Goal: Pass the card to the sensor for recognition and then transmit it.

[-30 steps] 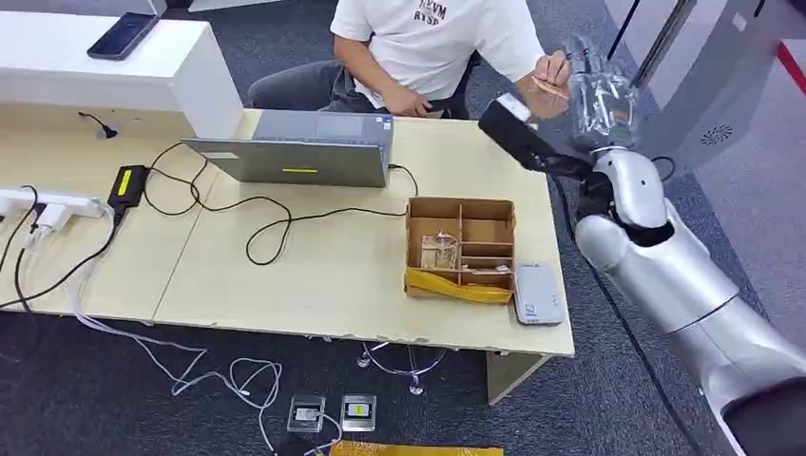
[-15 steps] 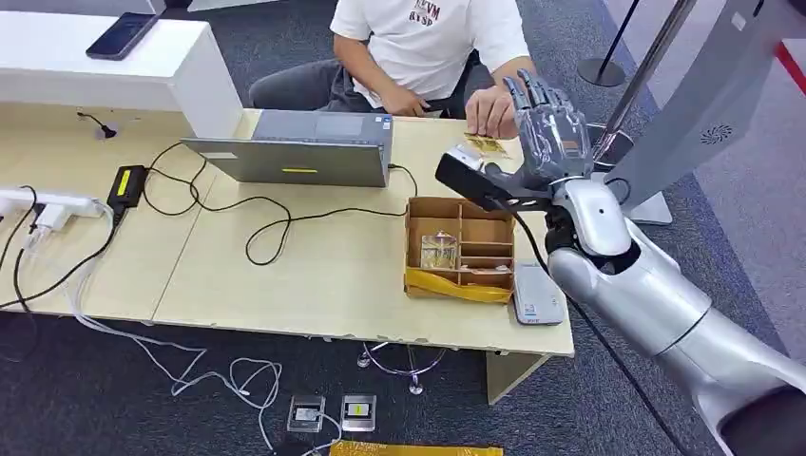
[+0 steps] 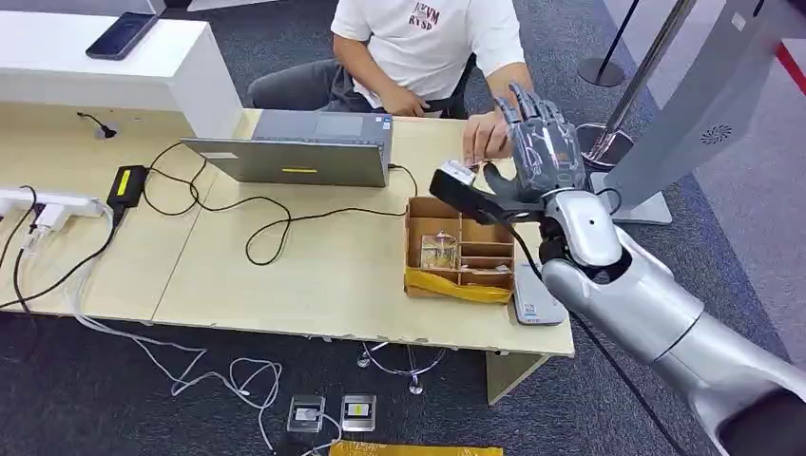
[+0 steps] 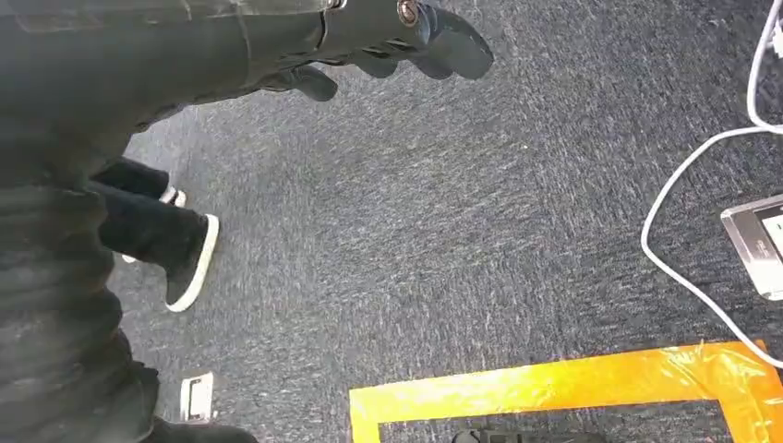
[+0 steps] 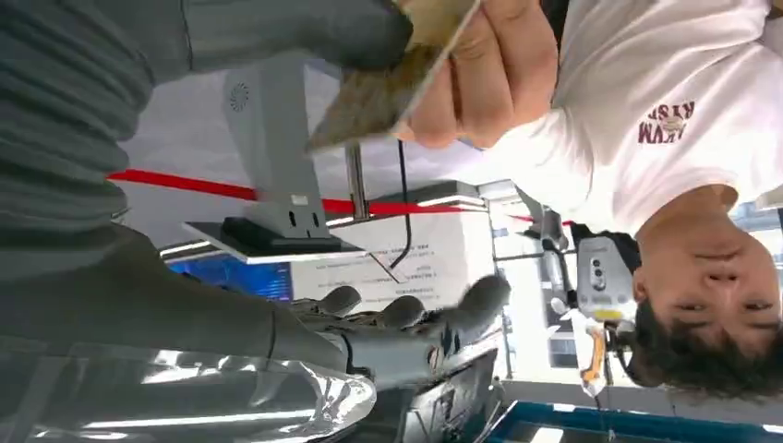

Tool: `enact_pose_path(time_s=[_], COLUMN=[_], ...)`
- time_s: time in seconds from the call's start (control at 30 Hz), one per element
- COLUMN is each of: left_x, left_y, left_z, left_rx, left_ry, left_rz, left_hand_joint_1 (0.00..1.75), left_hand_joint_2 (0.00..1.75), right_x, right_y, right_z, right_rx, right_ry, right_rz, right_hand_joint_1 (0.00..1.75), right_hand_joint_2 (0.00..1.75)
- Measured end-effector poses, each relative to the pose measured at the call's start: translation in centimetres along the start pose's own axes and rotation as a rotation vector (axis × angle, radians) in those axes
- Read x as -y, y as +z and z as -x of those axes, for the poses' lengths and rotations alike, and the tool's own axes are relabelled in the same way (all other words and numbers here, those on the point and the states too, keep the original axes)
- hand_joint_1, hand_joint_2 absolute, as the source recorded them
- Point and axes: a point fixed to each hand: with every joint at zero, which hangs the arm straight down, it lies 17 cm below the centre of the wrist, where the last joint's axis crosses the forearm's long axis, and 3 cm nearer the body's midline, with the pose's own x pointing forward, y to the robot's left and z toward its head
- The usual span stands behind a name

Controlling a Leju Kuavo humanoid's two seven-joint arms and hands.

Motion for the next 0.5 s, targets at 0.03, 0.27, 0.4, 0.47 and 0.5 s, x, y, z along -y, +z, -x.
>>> enact_pose_path(time_s=[0.03, 0.27, 0.4, 0.47, 0.5], left_x=[0.01, 0.02, 0.00, -0.02, -0.02], left_y=[0.00, 0.00, 0.00, -0.01, -0.01], left_z=[0.01, 0.01, 0.04, 0.06, 0.07], left_rx=[-0.001, -0.001, -0.003, -0.003, -0.004], left_ry=[0.000, 0.000, 0.000, 0.000, 0.000], left_rz=[0.001, 0.001, 0.000, 0.000, 0.000], left_hand_joint_1=[0.00, 0.00, 0.00, 0.00, 0.00], left_hand_joint_2=[1.75, 1.75, 1.75, 1.75, 1.75], right_x=[-0.17, -0.67, -0.75, -0.81, -0.85], right_y=[0.06, 0.21, 0.23, 0.26, 0.28], right_z=[0.19, 0.37, 0.32, 0.28, 0.26], right_rx=[-0.003, -0.005, -0.002, 0.000, 0.001], right_ry=[0.005, 0.015, 0.020, 0.020, 0.020], right_rz=[-0.006, -0.026, -0.029, -0.030, -0.031], right_hand_joint_1=[1.75, 1.75, 1.75, 1.75, 1.75], right_hand_joint_2=[1.75, 1.75, 1.75, 1.75, 1.75])
